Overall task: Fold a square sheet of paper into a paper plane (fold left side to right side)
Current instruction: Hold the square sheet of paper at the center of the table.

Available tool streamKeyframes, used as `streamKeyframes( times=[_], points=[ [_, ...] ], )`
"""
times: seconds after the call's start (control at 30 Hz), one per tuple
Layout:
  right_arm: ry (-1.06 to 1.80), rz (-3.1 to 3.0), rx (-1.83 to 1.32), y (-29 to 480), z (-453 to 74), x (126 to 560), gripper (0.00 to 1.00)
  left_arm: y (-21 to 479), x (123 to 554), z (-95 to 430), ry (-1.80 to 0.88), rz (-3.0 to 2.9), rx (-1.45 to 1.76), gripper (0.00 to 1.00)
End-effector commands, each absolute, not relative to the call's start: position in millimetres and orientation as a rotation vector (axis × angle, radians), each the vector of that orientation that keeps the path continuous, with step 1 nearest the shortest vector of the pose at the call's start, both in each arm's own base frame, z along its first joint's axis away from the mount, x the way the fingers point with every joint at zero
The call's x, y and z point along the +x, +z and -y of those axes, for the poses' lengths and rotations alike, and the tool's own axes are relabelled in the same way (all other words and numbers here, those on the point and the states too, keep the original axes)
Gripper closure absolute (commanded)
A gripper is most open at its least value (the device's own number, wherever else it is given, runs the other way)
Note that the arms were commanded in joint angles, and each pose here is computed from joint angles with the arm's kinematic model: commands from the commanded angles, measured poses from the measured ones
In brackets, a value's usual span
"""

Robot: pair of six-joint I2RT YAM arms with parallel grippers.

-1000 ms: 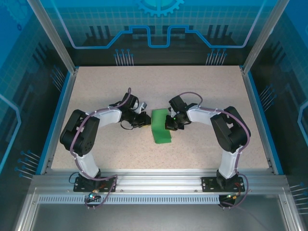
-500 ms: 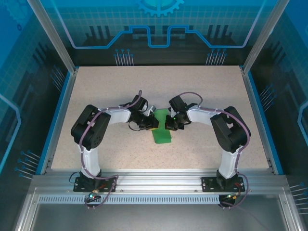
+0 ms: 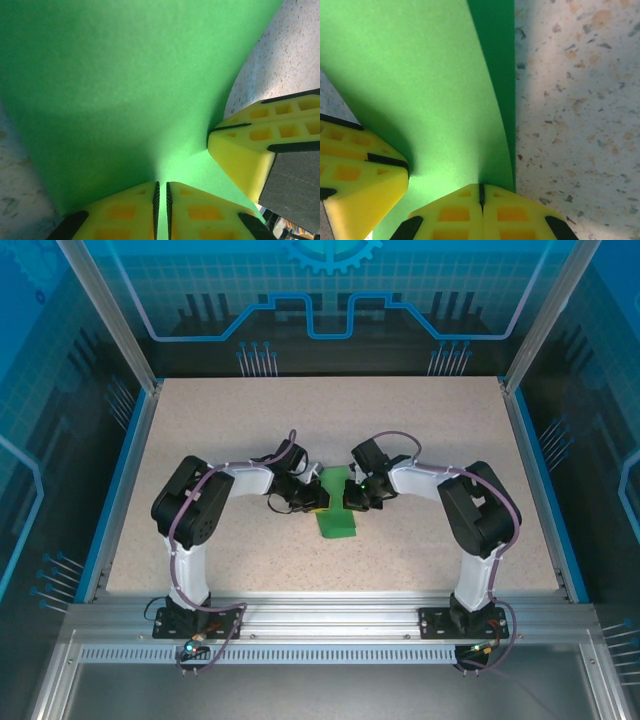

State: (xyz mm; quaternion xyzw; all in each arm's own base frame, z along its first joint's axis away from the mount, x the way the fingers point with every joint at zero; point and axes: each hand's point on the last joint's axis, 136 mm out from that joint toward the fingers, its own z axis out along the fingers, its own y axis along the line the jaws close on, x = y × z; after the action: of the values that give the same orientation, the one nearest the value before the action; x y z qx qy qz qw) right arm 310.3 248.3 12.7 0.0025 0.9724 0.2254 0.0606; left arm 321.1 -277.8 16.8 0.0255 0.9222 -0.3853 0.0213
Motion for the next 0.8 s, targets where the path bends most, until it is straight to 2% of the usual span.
streamKeyframes(
  times=[0.0, 0.37, 0.77],
  points=[
    [0.665, -2.944, -0.038, 12, -244, 301, 0.97, -4, 306, 271, -1.142, -2.935, 0.084, 0.85],
    [0.871, -2.741, -0.105, 58, -266, 334, 0.97, -6, 307, 271, -1.127, -2.939, 0.077, 0.84],
    [0.947, -2.754, -0.138, 39, -292, 360, 0.97, -6, 306, 273, -1.130, -2.939, 0.081, 0.84]
  ],
)
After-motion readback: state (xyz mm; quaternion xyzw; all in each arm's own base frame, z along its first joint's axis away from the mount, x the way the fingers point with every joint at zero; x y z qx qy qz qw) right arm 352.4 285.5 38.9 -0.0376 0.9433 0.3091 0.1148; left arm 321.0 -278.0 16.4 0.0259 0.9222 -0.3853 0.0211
